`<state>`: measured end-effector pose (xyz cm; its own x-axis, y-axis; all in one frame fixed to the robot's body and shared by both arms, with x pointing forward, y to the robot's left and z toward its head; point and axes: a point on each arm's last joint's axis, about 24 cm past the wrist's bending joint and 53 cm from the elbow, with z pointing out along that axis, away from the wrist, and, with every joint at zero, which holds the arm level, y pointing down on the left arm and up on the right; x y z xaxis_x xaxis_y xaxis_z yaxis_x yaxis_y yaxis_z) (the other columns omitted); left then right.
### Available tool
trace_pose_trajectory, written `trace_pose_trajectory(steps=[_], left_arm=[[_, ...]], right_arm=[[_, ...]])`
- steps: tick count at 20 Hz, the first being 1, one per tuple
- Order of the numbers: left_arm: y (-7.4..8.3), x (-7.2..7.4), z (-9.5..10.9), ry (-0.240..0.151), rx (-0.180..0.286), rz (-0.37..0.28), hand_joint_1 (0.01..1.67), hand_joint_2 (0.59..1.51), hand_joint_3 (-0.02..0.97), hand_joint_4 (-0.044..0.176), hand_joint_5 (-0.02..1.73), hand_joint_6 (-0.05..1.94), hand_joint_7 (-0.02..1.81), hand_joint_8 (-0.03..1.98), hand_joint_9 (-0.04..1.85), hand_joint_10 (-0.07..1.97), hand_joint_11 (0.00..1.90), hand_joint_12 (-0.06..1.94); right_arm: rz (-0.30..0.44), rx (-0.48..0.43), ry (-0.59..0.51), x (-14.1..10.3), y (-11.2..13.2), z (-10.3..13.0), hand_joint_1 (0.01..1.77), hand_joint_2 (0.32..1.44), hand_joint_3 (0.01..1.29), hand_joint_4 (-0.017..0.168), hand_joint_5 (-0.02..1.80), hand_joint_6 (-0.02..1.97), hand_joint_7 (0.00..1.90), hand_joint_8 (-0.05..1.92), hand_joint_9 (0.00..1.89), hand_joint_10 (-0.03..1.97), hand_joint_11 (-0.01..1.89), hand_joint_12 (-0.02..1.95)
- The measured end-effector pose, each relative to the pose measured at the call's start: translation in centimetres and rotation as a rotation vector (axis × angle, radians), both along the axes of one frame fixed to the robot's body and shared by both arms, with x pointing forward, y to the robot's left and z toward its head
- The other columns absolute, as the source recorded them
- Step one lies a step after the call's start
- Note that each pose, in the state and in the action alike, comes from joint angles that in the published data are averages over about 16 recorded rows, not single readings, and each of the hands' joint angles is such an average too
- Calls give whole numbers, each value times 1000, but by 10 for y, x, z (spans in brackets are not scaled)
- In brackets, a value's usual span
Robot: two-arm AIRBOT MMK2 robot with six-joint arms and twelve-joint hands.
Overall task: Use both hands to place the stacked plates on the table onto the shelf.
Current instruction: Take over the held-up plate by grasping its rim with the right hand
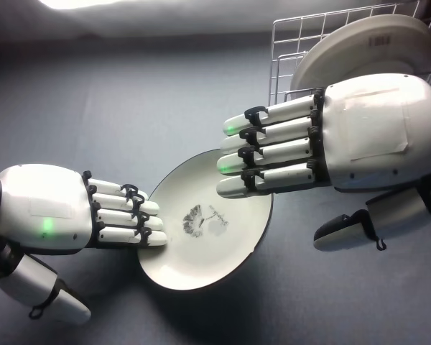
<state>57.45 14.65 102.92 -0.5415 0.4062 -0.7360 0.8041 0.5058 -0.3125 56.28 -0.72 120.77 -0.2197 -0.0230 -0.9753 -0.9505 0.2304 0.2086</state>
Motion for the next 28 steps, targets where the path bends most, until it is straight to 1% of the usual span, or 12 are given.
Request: trace_pose_trajectory(steps=[2, 5, 12, 15, 17, 19, 21, 25, 28], left_arm=[[0, 0, 0, 0, 0, 0, 22, 1194, 20, -10, -14, -36, -12, -24, -27, -48, 46, 36], [0, 0, 0, 0, 0, 0, 21, 1183, 20, -10, -14, -36, -13, -24, -27, -48, 46, 37], [0, 0, 0, 0, 0, 0, 21, 1165, 20, -10, -15, -37, -13, -23, -27, -49, 46, 37], [0, 0, 0, 0, 1, 0, 21, 1157, 20, -10, -15, -38, -13, -24, -27, -48, 46, 38], [0, 0, 0, 0, 1, 0, 21, 1152, 20, -10, -15, -38, -13, -24, -27, -48, 45, 37], [0, 0, 0, 0, 1, 0, 21, 1147, 20, -10, -14, -38, -13, -24, -28, -48, 45, 37], [0, 0, 0, 0, 1, 0, 22, 1145, 20, -10, -14, -38, -13, -24, -28, -48, 45, 37], [0, 0, 0, 0, 2, 1, 21, 1141, 21, -10, -14, -38, -13, -24, -28, -48, 45, 37], [1, 0, 0, 0, 2, 1, 21, 1138, 20, -10, -13, -38, -13, -24, -27, -49, 46, 37]], right_arm=[[0, 2, -1, 0, 0, 1, 117, 1319, 15, 4, 87, 78, 84, 52, 87, 85, 81, 62], [-3, 4, -3, 1, 0, 3, 325, 1265, 14, 4, 237, 222, 242, 137, 243, 223, 213, 231], [-13, 16, -13, 4, -2, 10, 845, 1123, 15, 4, 536, 231, 555, 141, 557, 226, 415, 618], [-18, 20, -16, 5, -2, 13, 1048, 1065, 14, 4, 628, 231, 652, 144, 655, 223, 450, 822], [-21, 21, -18, 5, -2, 15, 1147, 1033, 14, 4, 665, 213, 695, 126, 697, 201, 450, 935], [-24, 22, -18, 5, -2, 16, 1169, 1019, 15, 4, 630, 114, 657, 48, 658, 96, 378, 958], [-25, 23, -17, 4, -1, 16, 1148, 1012, 15, 4, 569, 26, 588, 9, 591, 14, 294, 959], [-22, 22, -13, 0, 2, 16, 1102, 989, 15, 4, 443, 17, 451, 14, 450, 8, 171, 909], [-17, 22, -7, -4, 6, 16, 1092, 963, 15, 4, 359, 16, 351, 12, 340, 6, 90, 830]])
